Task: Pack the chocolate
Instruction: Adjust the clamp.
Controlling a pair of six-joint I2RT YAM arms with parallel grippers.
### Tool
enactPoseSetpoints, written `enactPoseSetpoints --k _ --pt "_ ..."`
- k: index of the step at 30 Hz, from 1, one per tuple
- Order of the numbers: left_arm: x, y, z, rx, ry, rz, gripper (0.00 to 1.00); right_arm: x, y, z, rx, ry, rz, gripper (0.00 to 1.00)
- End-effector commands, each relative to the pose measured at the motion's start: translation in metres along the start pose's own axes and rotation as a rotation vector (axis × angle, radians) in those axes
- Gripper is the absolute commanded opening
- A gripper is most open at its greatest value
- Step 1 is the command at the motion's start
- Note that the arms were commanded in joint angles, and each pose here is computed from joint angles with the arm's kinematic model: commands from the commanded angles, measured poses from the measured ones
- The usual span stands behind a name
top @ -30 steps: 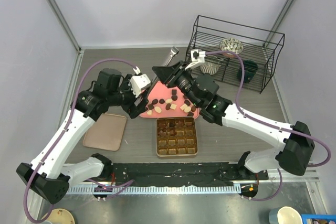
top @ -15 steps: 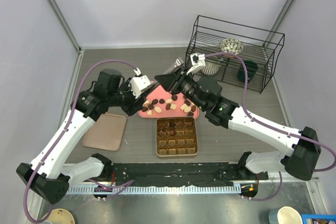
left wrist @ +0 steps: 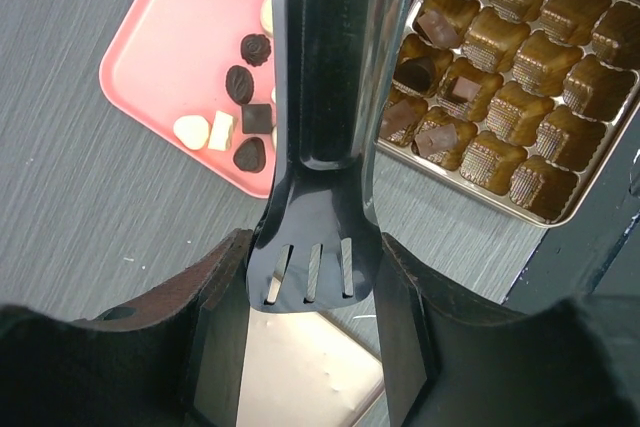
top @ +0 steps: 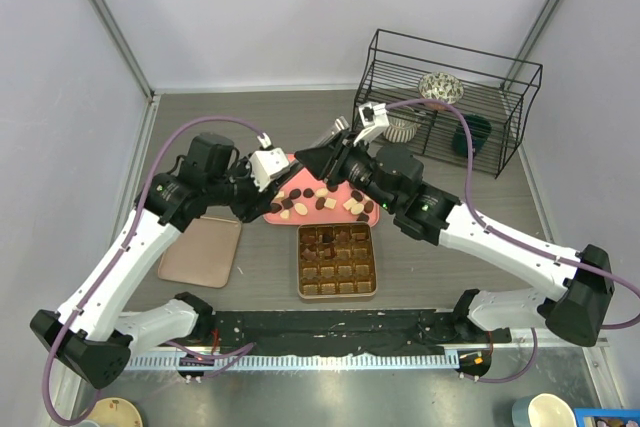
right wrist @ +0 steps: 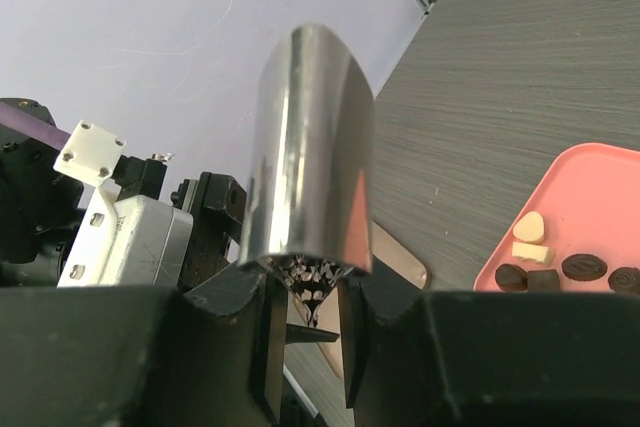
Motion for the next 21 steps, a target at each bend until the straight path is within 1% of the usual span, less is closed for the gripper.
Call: enactPoseSetpoints --k 1,2,4,5,7,13,21 --pt "0.005 -0.004 0.012 -0.002 -0.014 -0.042 0.37 0.027 0.019 0.007 0.051 -0.048 0.026 0.29" --pt "0.005 -0.005 0.012 -0.002 -0.015 -0.044 0.36 0.026 0.019 0.007 0.048 -0.041 0.029 0.34" --pt "0.004 -0.006 0.012 -0.004 -0.012 -0.047 0.36 0.025 0.017 0.007 0.041 -0.036 0.031 0.38" --pt "0.005 -0.006 0.013 -0.001 -0.014 -0.048 0.36 0.025 0.016 0.006 0.038 -0.036 0.033 0.43" --pt "0.005 -0.008 0.013 -0.01 -0.008 -0.05 0.35 0.026 0.016 0.007 0.033 -0.041 0.037 0.45" --pt "0.006 -0.008 0.014 -0.01 -0.007 -0.053 0.34 0.027 0.017 0.007 0.034 -0.046 0.044 0.49" --pt "0.006 -0.008 0.013 -0.008 -0.001 -0.057 0.34 0.012 0.012 0.004 0.023 0.039 0.044 0.5"
Point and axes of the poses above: each gripper's point midway between its finger pads, its own z axis back along the fingers, its own y axis along the line the jaws close on, x = y × z, the point moved 7 cm from there along z, back along the fingers, and after that the axes turned 8 degrees about z, right-handed, at the moved point
